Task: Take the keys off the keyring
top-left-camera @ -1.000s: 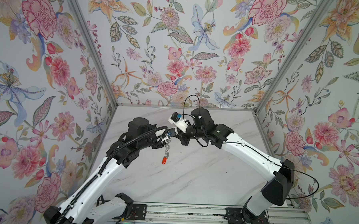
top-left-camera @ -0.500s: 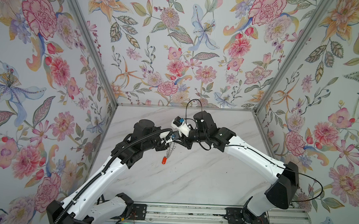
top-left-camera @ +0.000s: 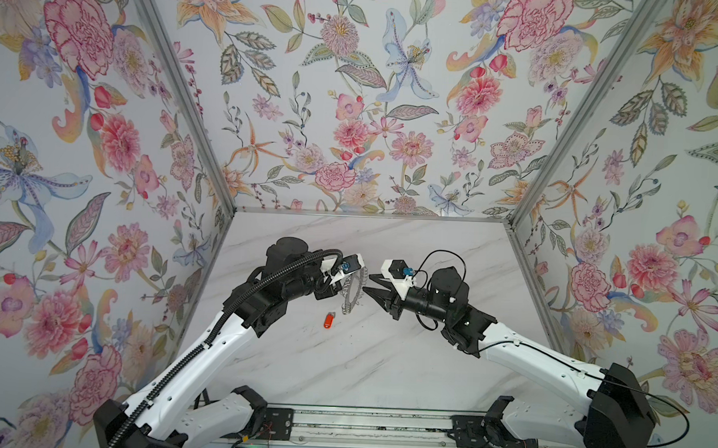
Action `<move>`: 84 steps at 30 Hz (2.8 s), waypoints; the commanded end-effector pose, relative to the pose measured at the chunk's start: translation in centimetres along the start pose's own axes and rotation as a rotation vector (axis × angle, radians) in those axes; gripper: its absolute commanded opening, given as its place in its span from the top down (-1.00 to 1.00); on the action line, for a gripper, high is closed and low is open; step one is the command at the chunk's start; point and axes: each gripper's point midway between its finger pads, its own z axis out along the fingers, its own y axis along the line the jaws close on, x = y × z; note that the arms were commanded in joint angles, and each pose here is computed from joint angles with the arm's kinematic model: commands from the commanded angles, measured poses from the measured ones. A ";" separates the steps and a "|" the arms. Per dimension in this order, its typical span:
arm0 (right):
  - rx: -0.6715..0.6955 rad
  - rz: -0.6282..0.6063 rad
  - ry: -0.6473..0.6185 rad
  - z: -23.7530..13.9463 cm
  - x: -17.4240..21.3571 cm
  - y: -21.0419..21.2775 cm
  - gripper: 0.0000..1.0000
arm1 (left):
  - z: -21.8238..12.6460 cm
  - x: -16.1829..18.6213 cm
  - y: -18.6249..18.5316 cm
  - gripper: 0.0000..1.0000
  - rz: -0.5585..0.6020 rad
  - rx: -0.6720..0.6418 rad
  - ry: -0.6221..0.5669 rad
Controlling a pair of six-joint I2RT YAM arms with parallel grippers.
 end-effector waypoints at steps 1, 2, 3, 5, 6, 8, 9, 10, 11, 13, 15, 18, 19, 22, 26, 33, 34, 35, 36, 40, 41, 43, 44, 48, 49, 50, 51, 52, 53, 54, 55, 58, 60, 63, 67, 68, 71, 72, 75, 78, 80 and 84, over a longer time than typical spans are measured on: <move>0.088 -0.026 -0.245 -0.9 -5.3 -0.7 0.29 | -0.5 -3.1 1.0 1.00 -0.014 -0.017 -0.105; 0.084 -0.025 -0.259 -0.8 -5.4 -0.5 0.31 | -0.5 -3.2 1.0 1.00 -0.017 -0.013 -0.111; 0.080 -0.024 -0.267 -0.7 -5.4 -0.4 0.32 | -0.6 -3.4 1.0 1.00 -0.021 -0.014 -0.118; 0.085 -0.024 -0.274 -0.5 -5.3 -0.2 0.35 | -0.6 -3.6 1.0 1.00 -0.027 -0.008 -0.127; 0.083 -0.025 -0.283 -0.4 -5.3 -0.2 0.36 | -0.7 -3.7 1.0 1.00 -0.030 -0.009 -0.130; 0.074 -0.027 -0.291 -0.1 -5.5 0.2 0.40 | -0.7 -3.9 1.0 1.00 -0.036 -0.004 -0.140; 0.072 -0.029 -0.287 0.1 -5.4 0.2 0.43 | -0.7 -4.1 1.0 1.00 -0.038 -0.003 -0.148; 0.069 -0.027 -0.283 0.4 -5.3 0.3 0.44 | -0.8 -4.2 1.0 1.00 -0.042 -0.003 -0.153; 0.067 -0.026 -0.279 0.6 -5.1 0.3 0.45 | -0.8 -4.4 1.0 1.00 -0.045 0.000 -0.158; 0.069 -0.023 -0.271 0.9 -4.9 0.2 0.46 | -0.9 -4.6 1.2 1.00 -0.048 -0.005 -0.165; 0.083 -0.026 -0.265 1.0 -4.8 -0.1 0.48 | -1.0 -4.6 1.1 1.00 -0.050 -0.005 -0.167; 0.090 -0.035 -0.255 1.4 -4.7 -0.1 0.51 | -1.1 -4.7 1.0 1.00 -0.055 -0.001 -0.177; 0.091 -0.039 -0.254 1.5 -4.8 -0.2 0.53 | -1.1 -4.7 1.0 1.00 -0.056 0.000 -0.180; 0.096 -0.042 -0.253 1.7 -4.9 -0.3 0.56 | -1.2 -4.8 1.0 1.00 -0.055 0.000 -0.184; 0.100 -0.047 -0.252 2.0 -5.0 -0.5 0.57 | -1.2 -4.9 0.9 1.00 -0.055 0.004 -0.190; 0.098 -0.055 -0.235 2.4 -4.9 -0.5 0.70 | -1.3 -4.8 0.9 1.00 -0.054 0.001 -0.187; 0.097 -0.054 -0.232 2.4 -4.8 -0.5 0.72 | -1.4 -4.9 0.9 1.00 -0.050 -0.002 -0.188; 0.097 -0.055 -0.231 2.4 -4.7 -0.5 0.72 | -1.4 -4.9 1.0 1.00 -0.052 -0.006 -0.187; 0.098 -0.055 -0.228 2.4 -4.6 -0.5 0.72 | -1.5 -5.0 1.0 1.00 -0.048 -0.006 -0.188; 0.108 -0.058 -0.217 2.3 -4.4 -0.6 0.70 | -1.6 -4.9 1.0 1.00 -0.045 -0.006 -0.189; 0.110 -0.058 -0.212 2.4 -4.2 -0.7 0.70 | -1.6 -4.9 1.0 1.00 -0.046 -0.007 -0.187; 0.111 -0.060 -0.211 2.4 -4.2 -0.6 0.70 | -1.6 -5.0 1.0 1.00 -0.045 -0.005 -0.189; 0.114 -0.060 -0.207 2.4 -4.1 -0.7 0.70 | -1.6 -5.0 1.0 1.00 -0.044 -0.006 -0.190; 0.125 -0.064 -0.193 2.5 -3.9 -0.9 0.70 | -1.8 -5.0 1.1 1.00 -0.043 -0.011 -0.190; 0.129 -0.064 -0.191 2.5 -3.8 -0.9 0.71 | -1.8 -5.1 1.1 1.00 -0.043 -0.011 -0.191; 0.132 -0.065 -0.189 2.4 -3.8 -0.9 0.71 | -1.8 -5.0 1.1 1.00 -0.043 -0.011 -0.190; 0.138 -0.066 -0.188 2.4 -3.7 -1.0 0.71 | -1.8 -5.0 1.1 1.00 -0.043 -0.012 -0.191; 0.142 -0.066 -0.188 2.4 -3.8 -1.1 0.71 | -1.8 -5.0 1.1 1.00 -0.043 -0.011 -0.189; 0.146 -0.066 -0.187 2.4 -3.8 -1.1 0.71 | -1.8 -5.0 1.1 1.00 -0.042 -0.012 -0.189; 0.150 -0.067 -0.184 2.4 -3.7 -1.2 0.71 | -1.8 -5.0 1.1 1.00 -0.041 -0.014 -0.188; 0.153 -0.071 -0.182 2.3 -3.7 -1.2 0.71 | -1.7 -5.0 1.1 1.00 -0.040 -0.014 -0.188; 0.159 -0.074 -0.177 2.2 -3.5 -1.2 0.71 | -1.8 -4.9 1.2 1.00 -0.038 -0.023 -0.183; 0.158 -0.076 -0.179 2.1 -3.6 -1.2 0.71 | -1.8 -5.0 1.3 1.00 -0.036 -0.024 -0.184; 0.156 -0.076 -0.180 2.1 -3.6 -1.1 0.71 | -1.6 -4.9 1.3 1.00 -0.037 -0.021 -0.180; 0.154 -0.077 -0.171 2.2 -3.4 -1.1 0.71 | -1.7 -5.0 1.4 1.00 -0.034 -0.023 -0.184; 0.155 -0.077 -0.169 2.2 -3.3 -1.1 0.71 | -1.6 -5.0 1.4 1.00 -0.034 -0.023 -0.184; 0.160 -0.075 -0.162 2.1 -3.1 -1.1 0.70 | -1.7 -5.0 1.4 1.00 -0.034 -0.024 -0.182; 0.162 -0.076 -0.165 2.0 -3.2 -1.2 0.71 | -1.7 -5.0 1.4 1.00 -0.035 -0.022 -0.184; 0.160 -0.080 -0.169 2.1 -3.4 -1.1 0.74 | -1.6 -5.0 1.3 1.00 -0.035 -0.016 -0.186; 0.153 -0.082 -0.186 2.1 -4.1 -1.0 0.74 | -1.6 -5.1 1.3 1.00 -0.036 -0.013 -0.188; 0.148 -0.083 -0.190 2.2 -4.4 -1.0 0.76 | -1.5 -5.1 1.2 1.00 -0.037 -0.009 -0.189; 0.149 -0.082 -0.194 2.2 -4.7 -1.1 0.88 | -1.5 -5.0 1.0 1.00 -0.038 -0.003 -0.188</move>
